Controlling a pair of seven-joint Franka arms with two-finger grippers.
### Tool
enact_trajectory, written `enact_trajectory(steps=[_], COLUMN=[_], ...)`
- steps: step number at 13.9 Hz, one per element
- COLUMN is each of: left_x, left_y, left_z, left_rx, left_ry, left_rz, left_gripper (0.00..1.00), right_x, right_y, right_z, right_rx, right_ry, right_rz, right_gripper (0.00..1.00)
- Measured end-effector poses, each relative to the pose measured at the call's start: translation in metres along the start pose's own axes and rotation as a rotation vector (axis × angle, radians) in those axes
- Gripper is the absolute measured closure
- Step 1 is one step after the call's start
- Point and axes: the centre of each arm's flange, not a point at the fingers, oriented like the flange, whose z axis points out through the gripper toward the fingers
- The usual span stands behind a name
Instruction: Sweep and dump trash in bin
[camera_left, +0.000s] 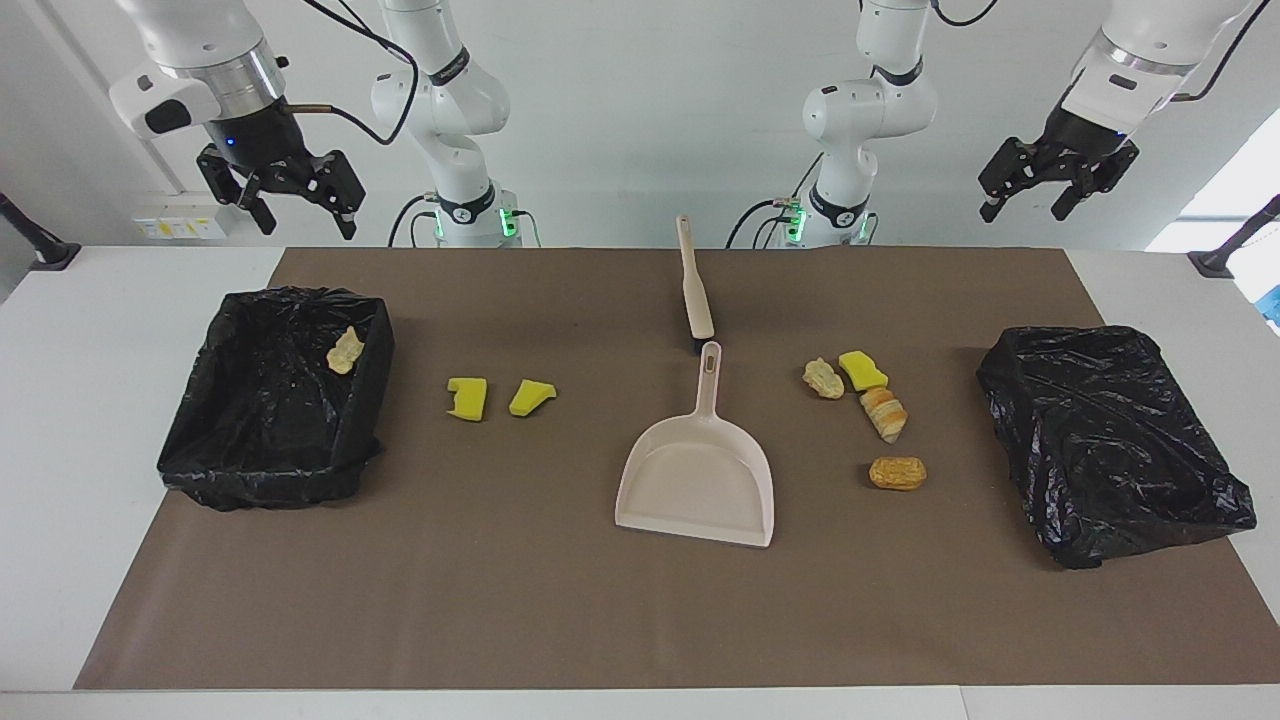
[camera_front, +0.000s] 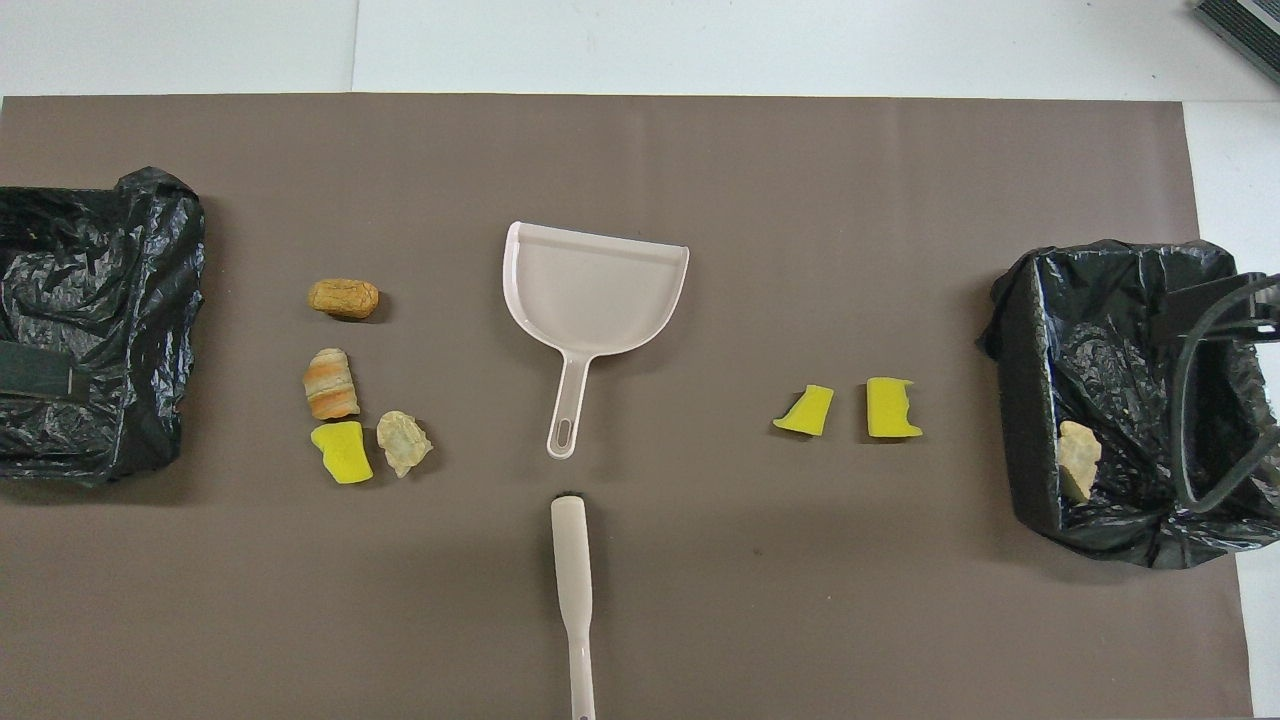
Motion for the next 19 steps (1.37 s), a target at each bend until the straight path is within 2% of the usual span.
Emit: enact_trajectory(steps=[7,10,16,19], left_x=[0.0,-0.006,-0.066,-0.094], left_y=[0.001,0.016,0.091,0.136], left_z=[0.001,0.02,0.067,0.095], left_rx=[0.0,0.006,0.02,0.026], left_ry=[-0.003,-0.045,-0.149,-0.167], left_rz=[0.001,0.028,0.178,0.212], left_gripper=[0.0,0.0,0.0,0.0], right_x=[0.0,0.001,0.024,0.041], right_y=[0.0,-0.002,-0.033,-0.053], right_z=[-0.002,0.001,0.042,0.069], right_rx=[0.001,0.0,0.002,0.006], right_ry=[0.004,-0.002,-0.069,-0.082], right_rz=[0.0,-0.003,-0.059,-0.092], right_gripper=[0.0,0.0,0.0,0.0])
